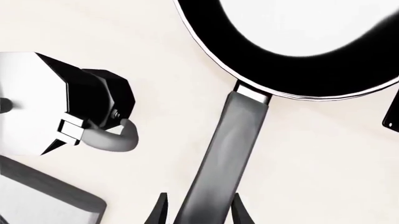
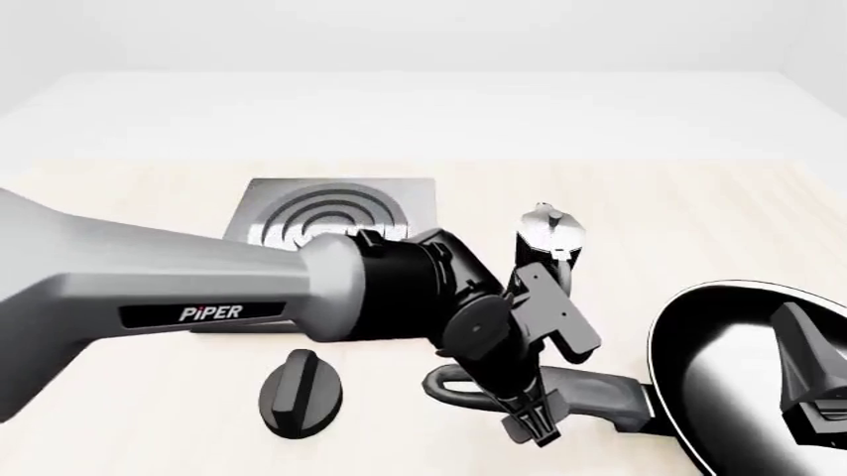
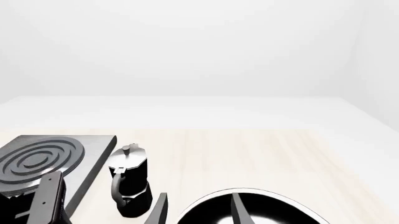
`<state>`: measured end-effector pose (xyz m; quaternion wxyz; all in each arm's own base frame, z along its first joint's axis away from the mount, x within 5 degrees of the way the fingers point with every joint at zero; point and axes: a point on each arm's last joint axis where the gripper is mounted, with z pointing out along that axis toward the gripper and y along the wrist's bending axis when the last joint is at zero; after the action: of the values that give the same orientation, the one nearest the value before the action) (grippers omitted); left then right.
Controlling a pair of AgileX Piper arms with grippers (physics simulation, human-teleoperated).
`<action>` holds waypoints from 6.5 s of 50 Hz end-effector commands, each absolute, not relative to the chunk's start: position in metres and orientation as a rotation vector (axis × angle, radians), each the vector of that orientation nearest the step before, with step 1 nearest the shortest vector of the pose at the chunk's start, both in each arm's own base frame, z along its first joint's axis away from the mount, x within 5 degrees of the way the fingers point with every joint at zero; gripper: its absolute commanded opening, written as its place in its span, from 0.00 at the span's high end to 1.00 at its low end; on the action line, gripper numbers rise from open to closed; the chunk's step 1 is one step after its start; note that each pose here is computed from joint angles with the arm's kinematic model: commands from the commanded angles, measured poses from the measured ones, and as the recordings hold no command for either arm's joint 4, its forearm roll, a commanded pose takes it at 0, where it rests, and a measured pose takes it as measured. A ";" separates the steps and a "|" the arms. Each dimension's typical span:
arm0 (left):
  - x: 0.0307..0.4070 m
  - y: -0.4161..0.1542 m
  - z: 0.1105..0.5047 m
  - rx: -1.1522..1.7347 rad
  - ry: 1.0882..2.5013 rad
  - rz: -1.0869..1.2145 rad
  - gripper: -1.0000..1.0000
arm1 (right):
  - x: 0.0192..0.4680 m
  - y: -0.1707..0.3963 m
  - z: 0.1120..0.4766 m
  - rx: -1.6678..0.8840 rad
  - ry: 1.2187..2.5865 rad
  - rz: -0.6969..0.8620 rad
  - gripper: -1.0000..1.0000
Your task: Put the frying pan on the stove.
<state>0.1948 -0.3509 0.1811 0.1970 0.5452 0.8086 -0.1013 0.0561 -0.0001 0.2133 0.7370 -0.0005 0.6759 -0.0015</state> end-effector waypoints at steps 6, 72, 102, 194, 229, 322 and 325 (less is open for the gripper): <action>0.193 -0.353 0.174 1.518 2.280 -0.283 0.00 | 0.056 0.000 0.213 -0.001 1.484 -0.004 0.00; 0.207 -0.360 0.265 1.553 2.101 -0.301 1.00 | 0.056 0.000 0.213 -0.001 1.484 -0.003 0.00; 0.232 -0.360 0.310 1.581 2.028 -0.259 1.00 | 0.056 0.000 0.213 -0.001 1.484 -0.003 0.00; 0.305 -0.255 0.481 1.026 1.900 -0.233 1.00 | 0.056 0.000 0.213 -0.001 1.484 -0.003 0.00; 0.256 -0.155 0.458 0.771 1.939 -0.202 1.00 | 0.056 0.000 0.213 -0.001 1.484 -0.003 0.00; 0.135 -0.046 0.307 0.371 2.039 -0.184 1.00 | 0.056 0.000 0.213 -0.001 1.484 -0.004 0.00; 0.132 -0.045 0.303 0.372 2.038 -0.182 1.00 | 0.056 0.000 0.213 -0.001 1.484 -0.003 0.00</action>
<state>0.1393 -0.0487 0.3032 0.4866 0.1598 0.8557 -0.0745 0.0561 -0.0001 0.2133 0.7370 -0.0004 0.6759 -0.0016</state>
